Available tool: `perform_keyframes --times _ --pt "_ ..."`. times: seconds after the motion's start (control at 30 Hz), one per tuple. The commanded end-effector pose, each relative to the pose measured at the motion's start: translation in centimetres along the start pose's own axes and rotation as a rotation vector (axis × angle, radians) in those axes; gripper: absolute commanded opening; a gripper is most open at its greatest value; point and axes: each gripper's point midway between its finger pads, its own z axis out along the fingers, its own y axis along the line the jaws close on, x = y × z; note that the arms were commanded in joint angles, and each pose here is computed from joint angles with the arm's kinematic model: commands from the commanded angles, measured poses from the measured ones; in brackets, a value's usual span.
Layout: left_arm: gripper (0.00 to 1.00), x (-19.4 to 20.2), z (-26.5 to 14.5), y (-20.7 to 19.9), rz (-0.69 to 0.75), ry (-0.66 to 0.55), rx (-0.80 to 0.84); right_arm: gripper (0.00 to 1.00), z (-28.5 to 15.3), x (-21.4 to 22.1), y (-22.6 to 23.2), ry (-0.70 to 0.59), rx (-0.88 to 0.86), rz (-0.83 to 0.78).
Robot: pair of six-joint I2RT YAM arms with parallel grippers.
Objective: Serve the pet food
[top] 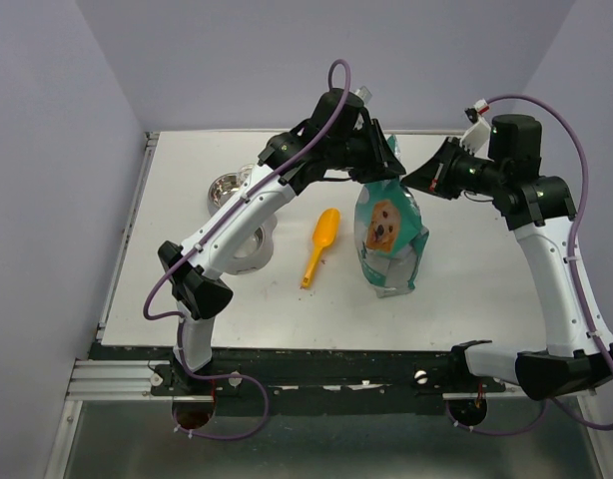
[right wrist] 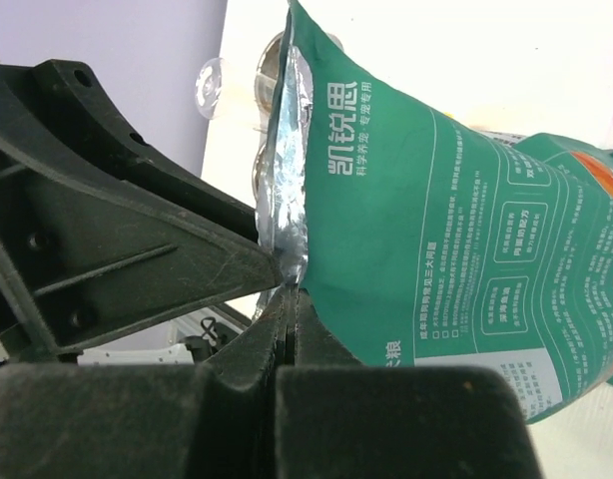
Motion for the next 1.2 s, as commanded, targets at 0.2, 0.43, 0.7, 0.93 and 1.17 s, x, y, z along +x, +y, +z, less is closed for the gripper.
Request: perform_keyframes --times 0.2,0.43,0.7,0.93,1.17 --pt "0.19 0.2 -1.3 -0.4 0.012 -0.013 -0.001 0.0 -0.6 0.5 1.5 0.019 -0.088 -0.035" --pt "0.08 0.3 -1.9 -0.3 0.009 -0.021 0.005 0.0 -0.6 1.0 1.2 0.039 -0.081 -0.041" --pt "0.25 -0.1 -1.6 -1.6 0.01 -0.016 0.046 0.17 -0.7 1.7 1.6 0.065 -0.113 -0.04" --pt "0.33 -0.1 -1.4 -1.6 0.007 -0.013 0.044 0.1 -0.2 2.2 1.3 0.074 -0.126 -0.019" --pt "0.4 0.7 -2.0 -0.4 0.028 -0.002 -0.006 0.0 0.1 1.8 1.7 0.067 -0.148 -0.012"
